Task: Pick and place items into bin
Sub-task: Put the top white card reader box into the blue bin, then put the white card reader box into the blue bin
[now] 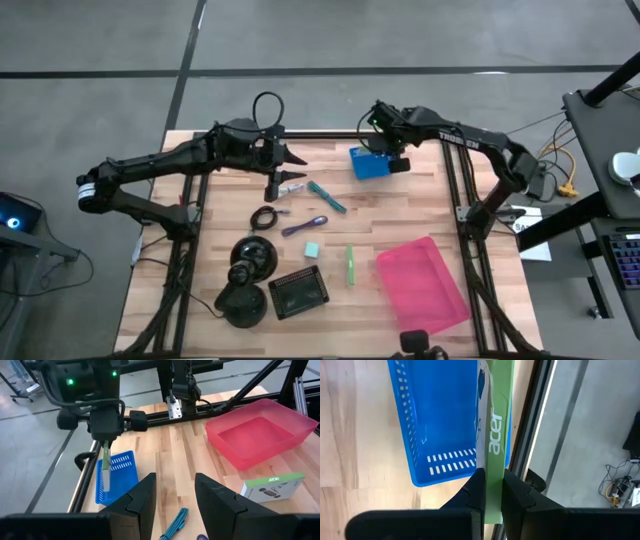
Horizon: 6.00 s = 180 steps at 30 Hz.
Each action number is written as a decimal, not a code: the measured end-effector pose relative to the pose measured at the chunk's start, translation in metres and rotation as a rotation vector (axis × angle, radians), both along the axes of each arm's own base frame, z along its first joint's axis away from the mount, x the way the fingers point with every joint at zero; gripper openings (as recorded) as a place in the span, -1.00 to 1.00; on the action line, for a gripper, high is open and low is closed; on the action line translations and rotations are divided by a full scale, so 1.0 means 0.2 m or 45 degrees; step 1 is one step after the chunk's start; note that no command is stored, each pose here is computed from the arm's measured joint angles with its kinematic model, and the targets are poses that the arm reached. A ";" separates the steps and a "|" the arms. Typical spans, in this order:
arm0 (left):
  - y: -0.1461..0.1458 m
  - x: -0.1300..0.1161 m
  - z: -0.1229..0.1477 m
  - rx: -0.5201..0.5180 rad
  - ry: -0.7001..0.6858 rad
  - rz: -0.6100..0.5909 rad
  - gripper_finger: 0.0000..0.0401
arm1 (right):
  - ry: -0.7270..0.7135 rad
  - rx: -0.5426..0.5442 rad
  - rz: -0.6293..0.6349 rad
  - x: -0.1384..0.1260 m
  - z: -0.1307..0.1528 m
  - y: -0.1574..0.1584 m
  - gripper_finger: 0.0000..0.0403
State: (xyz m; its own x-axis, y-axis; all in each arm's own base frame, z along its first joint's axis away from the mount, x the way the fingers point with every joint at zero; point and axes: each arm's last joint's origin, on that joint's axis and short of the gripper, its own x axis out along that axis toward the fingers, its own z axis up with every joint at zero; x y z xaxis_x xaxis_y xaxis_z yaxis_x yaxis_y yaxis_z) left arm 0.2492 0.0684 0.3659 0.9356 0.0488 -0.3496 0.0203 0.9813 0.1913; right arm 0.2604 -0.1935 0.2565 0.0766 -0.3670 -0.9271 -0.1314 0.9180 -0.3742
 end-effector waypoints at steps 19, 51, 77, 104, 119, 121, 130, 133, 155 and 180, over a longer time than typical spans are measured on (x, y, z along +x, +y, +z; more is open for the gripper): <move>0.00 0.00 0.00 0.000 0.000 0.000 -0.41 | 0.035 0.010 0.003 0.04 -0.08 -0.04 -0.89; 0.00 0.00 0.00 -0.001 0.003 0.000 -0.41 | 0.013 0.011 -0.001 0.03 -0.09 -0.05 -0.68; 0.00 0.00 0.00 -0.001 0.004 0.000 -0.41 | 0.031 -0.061 -0.056 0.03 -0.12 -0.06 -0.24; 0.00 0.00 -0.01 -0.007 0.025 0.000 -0.41 | -0.478 0.442 0.007 0.10 0.17 0.15 -0.31; 0.00 0.00 -0.01 -0.009 0.030 0.000 -0.41 | -0.721 0.511 0.347 0.05 0.47 0.67 -0.38; 0.00 0.00 -0.01 -0.008 0.030 0.000 -0.41 | -0.748 0.521 0.404 0.04 0.49 0.74 -0.37; 0.00 0.00 -0.01 -0.005 0.027 -0.001 -0.41 | -0.757 0.486 0.767 0.03 0.47 0.96 -0.39; 0.00 0.00 -0.01 -0.005 0.026 0.000 -0.41 | -0.664 0.463 0.900 0.06 0.40 0.99 -0.39; 0.00 -0.01 -0.01 -0.008 0.035 0.000 -0.41 | -0.301 0.279 1.380 0.28 0.09 1.22 0.09; 0.00 -0.01 -0.03 -0.020 0.077 0.000 -0.41 | -0.128 0.251 1.561 0.42 -0.16 1.26 0.10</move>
State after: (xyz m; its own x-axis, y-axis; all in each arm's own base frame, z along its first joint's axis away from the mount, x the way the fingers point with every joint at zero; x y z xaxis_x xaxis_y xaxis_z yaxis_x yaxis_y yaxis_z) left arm 0.2470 0.0678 0.3602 0.9127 0.0428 -0.4064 0.0314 0.9842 0.1741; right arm 0.3448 0.0587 0.2242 0.3441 0.1413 -0.9282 -0.9193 0.2520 -0.3024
